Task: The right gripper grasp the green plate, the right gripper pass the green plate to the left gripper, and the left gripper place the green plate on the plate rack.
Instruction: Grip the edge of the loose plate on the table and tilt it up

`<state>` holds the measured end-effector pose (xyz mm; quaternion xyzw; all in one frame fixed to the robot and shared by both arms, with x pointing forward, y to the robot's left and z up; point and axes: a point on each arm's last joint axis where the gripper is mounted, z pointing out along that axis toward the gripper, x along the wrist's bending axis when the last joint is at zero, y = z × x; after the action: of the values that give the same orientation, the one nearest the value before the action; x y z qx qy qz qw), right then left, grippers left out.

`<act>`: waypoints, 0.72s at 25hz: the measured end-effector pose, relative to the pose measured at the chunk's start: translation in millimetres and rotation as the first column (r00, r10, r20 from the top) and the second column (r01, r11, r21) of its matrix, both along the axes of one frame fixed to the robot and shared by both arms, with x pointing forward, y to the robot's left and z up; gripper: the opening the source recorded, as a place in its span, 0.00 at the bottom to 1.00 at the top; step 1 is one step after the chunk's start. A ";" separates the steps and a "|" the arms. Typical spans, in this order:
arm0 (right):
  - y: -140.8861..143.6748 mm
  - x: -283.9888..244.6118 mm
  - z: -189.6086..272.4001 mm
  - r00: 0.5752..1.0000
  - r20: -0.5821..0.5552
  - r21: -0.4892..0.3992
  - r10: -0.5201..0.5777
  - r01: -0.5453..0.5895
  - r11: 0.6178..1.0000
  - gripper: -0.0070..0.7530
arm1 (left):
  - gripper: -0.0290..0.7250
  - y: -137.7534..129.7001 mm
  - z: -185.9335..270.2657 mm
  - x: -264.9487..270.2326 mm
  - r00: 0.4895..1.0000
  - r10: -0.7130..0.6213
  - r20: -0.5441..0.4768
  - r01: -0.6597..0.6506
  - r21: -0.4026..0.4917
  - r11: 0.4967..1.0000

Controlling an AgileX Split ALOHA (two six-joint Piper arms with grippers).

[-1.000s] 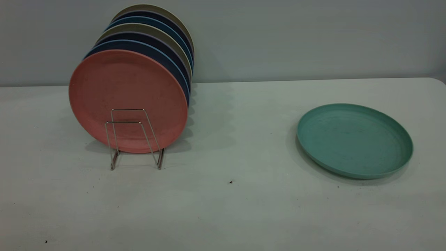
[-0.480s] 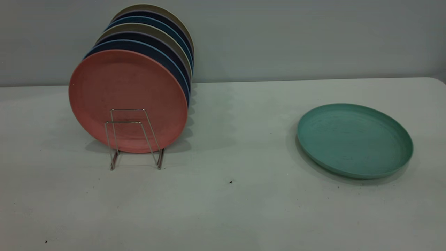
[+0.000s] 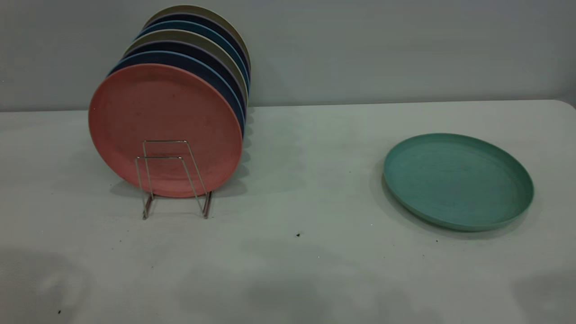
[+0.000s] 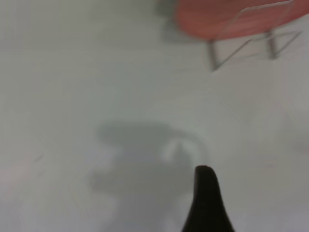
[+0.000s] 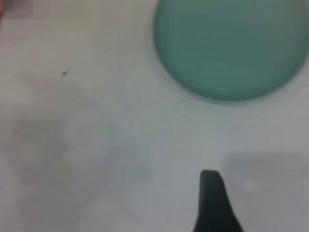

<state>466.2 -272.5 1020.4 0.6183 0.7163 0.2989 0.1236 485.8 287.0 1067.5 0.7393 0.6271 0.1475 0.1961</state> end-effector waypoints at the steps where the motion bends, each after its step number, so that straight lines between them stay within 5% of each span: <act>1: 1.5 8.3 -4.8 1.000 -0.014 0.009 0.017 -0.017 1.000 0.67 | 0.79 -4.1 -3.4 6.7 1.000 -0.023 0.002 0.023 -0.028 0.999; 11: 8.5 81.7 -71.8 0.981 -0.179 0.087 0.070 -0.055 0.995 0.67 | 0.79 -93.4 -58.9 53.7 0.953 -0.301 -0.035 0.290 -0.188 0.938; 18: -21.0 121.0 -102.1 0.969 -0.248 0.114 0.007 0.022 0.993 0.67 | 0.79 -155.3 -102.3 71.3 0.917 -0.392 -0.070 0.371 -0.210 0.905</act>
<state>587.2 -293.4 918.3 0.6596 0.7053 0.2597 -0.0019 557.1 131.7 965.1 0.8322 0.4915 0.0037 0.2566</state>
